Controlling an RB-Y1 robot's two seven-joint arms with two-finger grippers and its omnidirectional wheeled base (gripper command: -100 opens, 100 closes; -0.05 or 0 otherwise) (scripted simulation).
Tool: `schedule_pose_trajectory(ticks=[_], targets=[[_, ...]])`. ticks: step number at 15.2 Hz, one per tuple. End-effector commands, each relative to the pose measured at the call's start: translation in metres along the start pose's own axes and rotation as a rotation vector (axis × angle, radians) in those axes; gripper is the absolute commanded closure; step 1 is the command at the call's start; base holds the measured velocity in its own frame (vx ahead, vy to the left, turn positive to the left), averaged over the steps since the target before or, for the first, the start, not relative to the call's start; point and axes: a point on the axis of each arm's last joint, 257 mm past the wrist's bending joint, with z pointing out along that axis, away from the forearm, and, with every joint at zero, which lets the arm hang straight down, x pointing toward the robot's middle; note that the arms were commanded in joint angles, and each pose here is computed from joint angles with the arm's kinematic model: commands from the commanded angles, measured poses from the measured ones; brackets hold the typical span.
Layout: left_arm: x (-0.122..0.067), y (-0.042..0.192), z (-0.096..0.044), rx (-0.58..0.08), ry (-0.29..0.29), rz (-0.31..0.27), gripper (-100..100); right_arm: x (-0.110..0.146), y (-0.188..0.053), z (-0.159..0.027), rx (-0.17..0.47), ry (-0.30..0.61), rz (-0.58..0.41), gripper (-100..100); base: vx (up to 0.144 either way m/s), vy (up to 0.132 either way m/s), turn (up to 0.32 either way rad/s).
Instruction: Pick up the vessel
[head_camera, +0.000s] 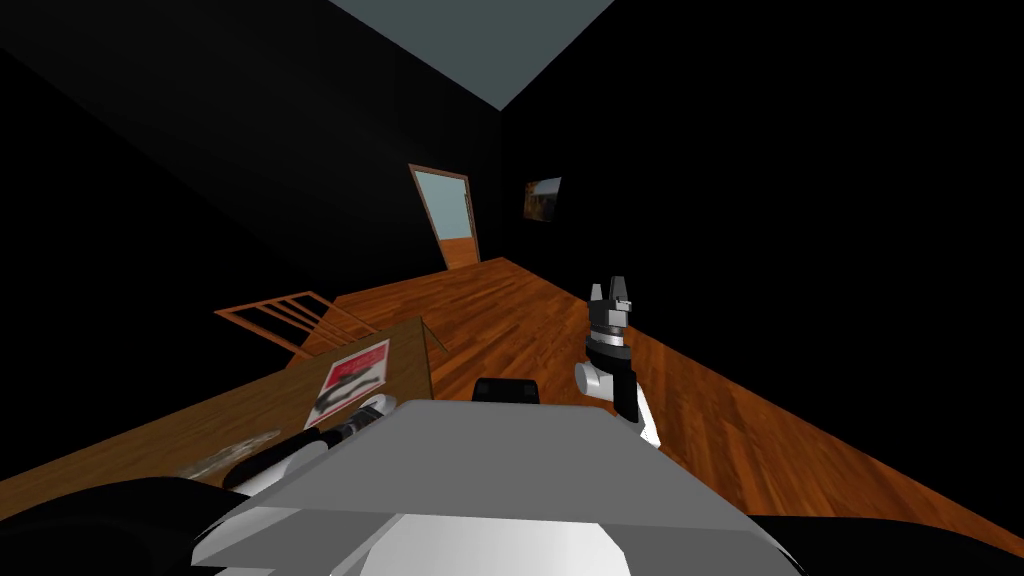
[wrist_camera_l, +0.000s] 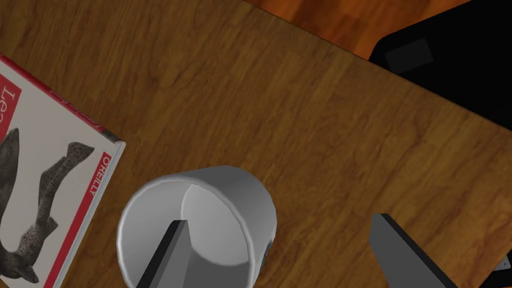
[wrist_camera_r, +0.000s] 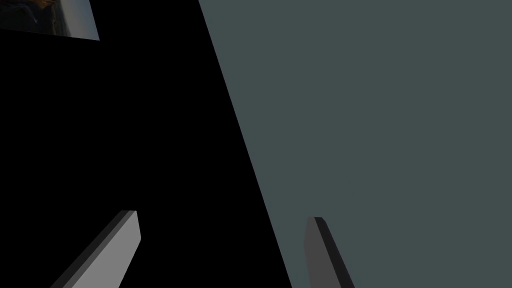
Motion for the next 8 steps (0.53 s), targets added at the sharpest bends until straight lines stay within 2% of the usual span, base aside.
schedule_pose_trajectory(ticks=[1,3,4,8], targets=[[-0.017,0.008,-0.001,-0.035,-0.027,-0.046,-100,0.000,0.000,0.000,0.000,0.000,0.000,0,0.094,0.051,-0.054],[-0.035,0.018,-0.005,-0.081,-0.062,-0.113,-100,0.000,0.000,0.000,0.000,0.000,0.000,0,0.087,0.068,-0.043],[-0.035,0.018,-0.005,-0.081,-0.062,-0.113,-100,0.000,0.000,0.000,0.000,0.000,0.000,0,0.080,0.056,-0.031],[-0.057,0.031,-0.011,-0.139,-0.105,-0.200,-100,0.000,0.000,0.000,0.000,0.000,0.000,0,0.008,-0.002,0.011]])
